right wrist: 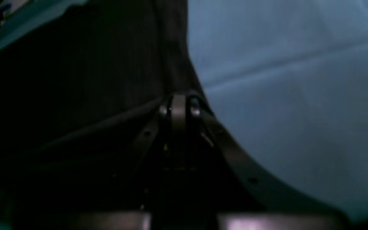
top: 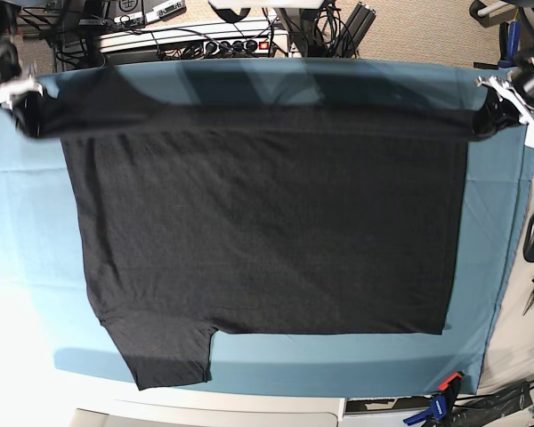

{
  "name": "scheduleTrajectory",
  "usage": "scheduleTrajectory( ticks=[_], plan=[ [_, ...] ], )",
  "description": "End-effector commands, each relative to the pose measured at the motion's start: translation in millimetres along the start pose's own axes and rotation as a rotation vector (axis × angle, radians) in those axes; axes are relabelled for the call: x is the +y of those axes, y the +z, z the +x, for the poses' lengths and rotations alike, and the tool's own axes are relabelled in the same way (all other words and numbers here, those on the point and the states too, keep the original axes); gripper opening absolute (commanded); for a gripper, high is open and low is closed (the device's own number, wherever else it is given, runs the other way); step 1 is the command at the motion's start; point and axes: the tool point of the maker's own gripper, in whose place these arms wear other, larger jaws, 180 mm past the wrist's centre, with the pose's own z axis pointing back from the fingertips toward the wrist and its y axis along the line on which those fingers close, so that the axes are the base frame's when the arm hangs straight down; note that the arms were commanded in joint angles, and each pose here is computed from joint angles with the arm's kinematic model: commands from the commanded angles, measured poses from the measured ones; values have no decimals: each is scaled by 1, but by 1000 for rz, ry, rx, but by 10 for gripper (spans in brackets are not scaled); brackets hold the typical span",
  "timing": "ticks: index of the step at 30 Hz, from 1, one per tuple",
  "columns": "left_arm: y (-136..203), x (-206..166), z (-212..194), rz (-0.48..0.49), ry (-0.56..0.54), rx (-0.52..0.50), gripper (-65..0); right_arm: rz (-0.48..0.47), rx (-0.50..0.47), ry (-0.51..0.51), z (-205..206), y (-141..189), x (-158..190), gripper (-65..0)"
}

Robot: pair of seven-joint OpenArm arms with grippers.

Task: Fold the T-shirt properly
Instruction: 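Lay the shoulder edge down and drag it toward the hem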

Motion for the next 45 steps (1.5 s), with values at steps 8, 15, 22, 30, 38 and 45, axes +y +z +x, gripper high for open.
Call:
scheduleTrajectory(
  ticks=[8, 15, 22, 30, 38, 45],
  plan=[
    [2, 3, 16, 14, -46, -41, -650, 131, 13, 141, -1, -73, 50, -650],
    [-5, 4, 28, 20, -82, -60, -650, 104, 6, 170, 3, -105, 42, -650],
    [-39, -12, 4, 5, -142, 34, -650, 95, -8, 90, 9, -127, 28, -650],
    [-64, 5, -3, 75, -121, 77, -650, 151, 13, 104, 4, -139, 48, -650],
    [-59, 26, -1, 147, -122, 95, -650, 164, -5, 176, 25, -155, 61, -650],
    [-59, 29, 3, 156, -126, 87, -650, 148, 4, 204, 25, -157, 58, -650]
  ],
)
